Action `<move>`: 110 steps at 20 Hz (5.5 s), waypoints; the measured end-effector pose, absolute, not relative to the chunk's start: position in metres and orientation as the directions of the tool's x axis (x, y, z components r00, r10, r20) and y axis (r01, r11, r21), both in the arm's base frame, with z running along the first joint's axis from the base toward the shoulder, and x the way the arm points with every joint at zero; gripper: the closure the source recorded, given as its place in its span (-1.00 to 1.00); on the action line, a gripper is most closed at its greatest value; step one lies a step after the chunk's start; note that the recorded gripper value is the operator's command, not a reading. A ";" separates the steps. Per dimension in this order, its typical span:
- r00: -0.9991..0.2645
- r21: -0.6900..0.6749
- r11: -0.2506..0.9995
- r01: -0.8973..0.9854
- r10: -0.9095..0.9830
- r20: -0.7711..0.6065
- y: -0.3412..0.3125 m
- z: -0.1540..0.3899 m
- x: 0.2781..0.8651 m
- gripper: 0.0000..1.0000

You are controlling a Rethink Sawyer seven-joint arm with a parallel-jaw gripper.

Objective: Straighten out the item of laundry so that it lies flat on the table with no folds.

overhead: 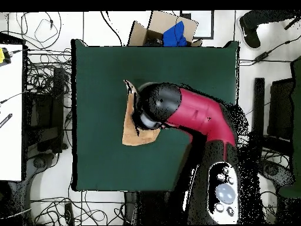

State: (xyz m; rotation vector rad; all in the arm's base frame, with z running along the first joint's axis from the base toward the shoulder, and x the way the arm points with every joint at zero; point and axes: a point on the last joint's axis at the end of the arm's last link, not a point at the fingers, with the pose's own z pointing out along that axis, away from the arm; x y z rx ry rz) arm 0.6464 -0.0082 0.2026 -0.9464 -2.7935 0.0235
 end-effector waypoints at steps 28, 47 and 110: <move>-0.796 -0.157 0.797 0.583 0.599 0.084 -0.074 0.163 0.634 1.00; -0.835 -0.312 0.792 0.524 0.550 -0.006 -0.121 0.207 0.609 1.00; -0.756 -0.062 0.754 0.654 0.655 -0.014 -0.221 0.130 0.602 1.00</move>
